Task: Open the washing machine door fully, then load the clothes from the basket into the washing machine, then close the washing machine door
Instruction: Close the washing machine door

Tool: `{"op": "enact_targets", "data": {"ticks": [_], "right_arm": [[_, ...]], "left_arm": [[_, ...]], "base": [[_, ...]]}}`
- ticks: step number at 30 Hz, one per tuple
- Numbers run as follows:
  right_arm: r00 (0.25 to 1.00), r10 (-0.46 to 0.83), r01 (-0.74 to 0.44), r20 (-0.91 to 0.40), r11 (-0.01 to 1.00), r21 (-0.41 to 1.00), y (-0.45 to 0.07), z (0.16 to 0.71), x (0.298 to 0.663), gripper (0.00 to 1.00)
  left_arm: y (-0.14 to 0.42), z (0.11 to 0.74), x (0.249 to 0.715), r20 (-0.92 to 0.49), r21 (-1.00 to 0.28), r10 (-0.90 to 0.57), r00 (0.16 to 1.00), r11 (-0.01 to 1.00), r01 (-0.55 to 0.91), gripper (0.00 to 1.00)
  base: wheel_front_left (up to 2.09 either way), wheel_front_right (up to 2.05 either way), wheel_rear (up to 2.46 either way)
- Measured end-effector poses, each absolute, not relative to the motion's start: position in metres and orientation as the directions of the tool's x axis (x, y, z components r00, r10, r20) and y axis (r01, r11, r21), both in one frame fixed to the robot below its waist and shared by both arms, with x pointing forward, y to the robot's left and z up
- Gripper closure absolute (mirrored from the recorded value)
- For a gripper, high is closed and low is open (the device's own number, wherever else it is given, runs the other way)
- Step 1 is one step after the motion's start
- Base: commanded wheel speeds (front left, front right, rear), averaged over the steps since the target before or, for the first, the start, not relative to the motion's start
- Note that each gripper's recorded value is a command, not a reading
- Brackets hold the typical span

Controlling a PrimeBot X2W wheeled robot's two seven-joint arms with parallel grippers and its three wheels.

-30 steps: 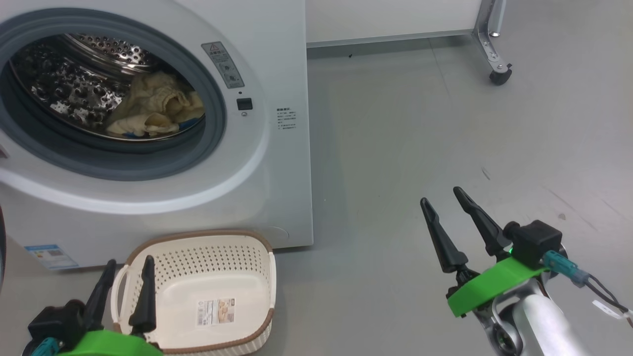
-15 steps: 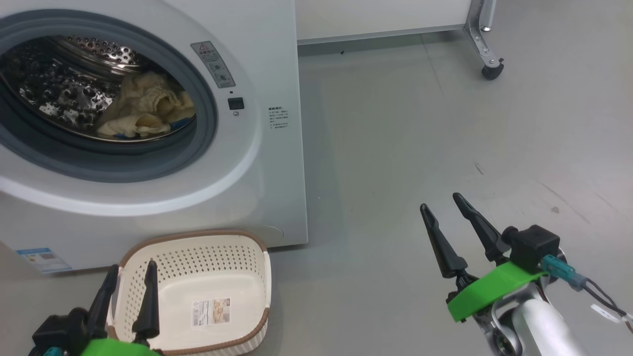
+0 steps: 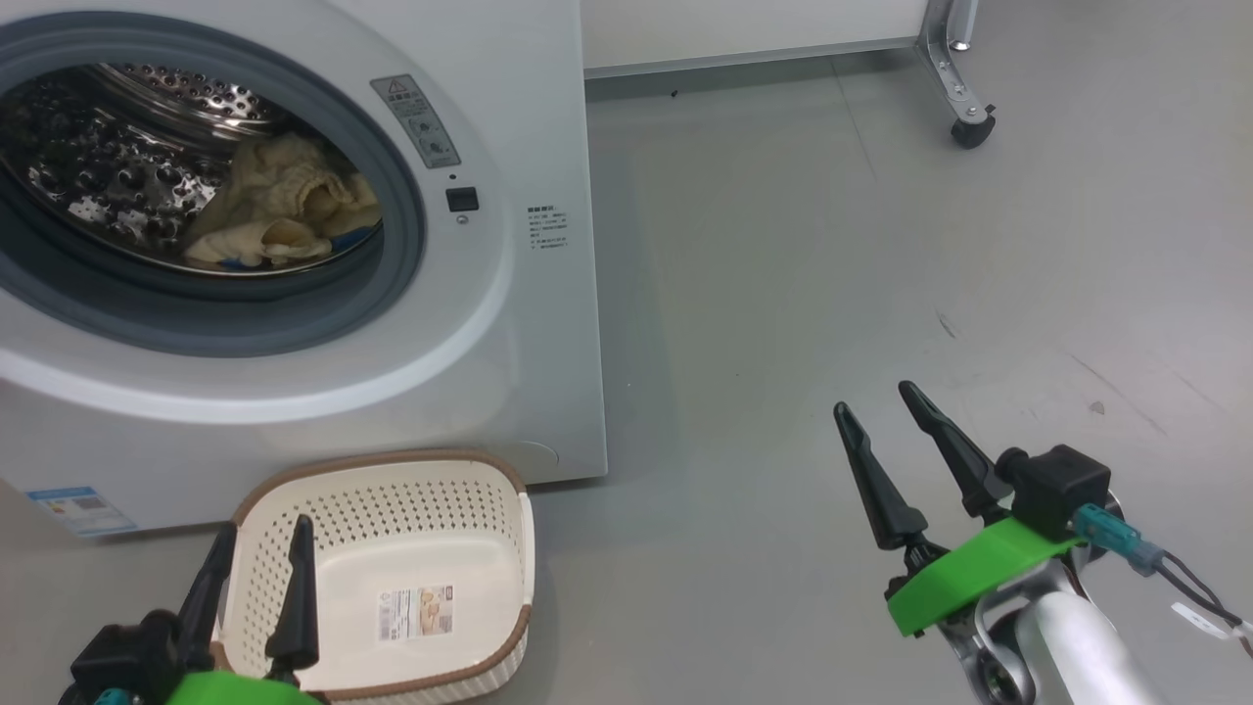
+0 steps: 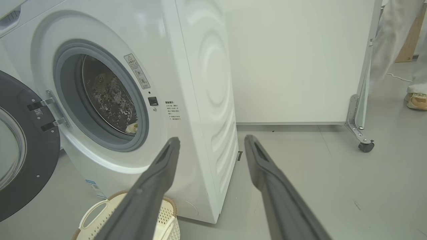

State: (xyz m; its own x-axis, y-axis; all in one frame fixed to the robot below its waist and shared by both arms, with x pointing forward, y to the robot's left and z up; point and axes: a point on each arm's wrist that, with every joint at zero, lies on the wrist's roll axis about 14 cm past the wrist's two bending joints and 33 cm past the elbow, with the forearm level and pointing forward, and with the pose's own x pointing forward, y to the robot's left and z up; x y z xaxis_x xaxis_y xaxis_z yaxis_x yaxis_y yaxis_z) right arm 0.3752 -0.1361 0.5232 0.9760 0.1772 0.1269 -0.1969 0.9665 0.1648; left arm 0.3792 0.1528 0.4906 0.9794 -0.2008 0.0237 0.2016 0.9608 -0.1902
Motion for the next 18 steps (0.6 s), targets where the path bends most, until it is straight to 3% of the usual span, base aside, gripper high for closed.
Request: {"op": "enact_targets", "data": {"ticks": [18], "right_arm": [[0.976, 0.177, -0.197, 0.127, 0.966, 0.166, -0.1362, 0.5232, 0.3753, 0.0]], "left_arm": [[0.1529, 0.4906, 0.3789, 0.03, -0.214, -0.192, 0.981, 0.957, 0.194, 0.0]], "base": [[0.0, 0.0, 0.0]]}}
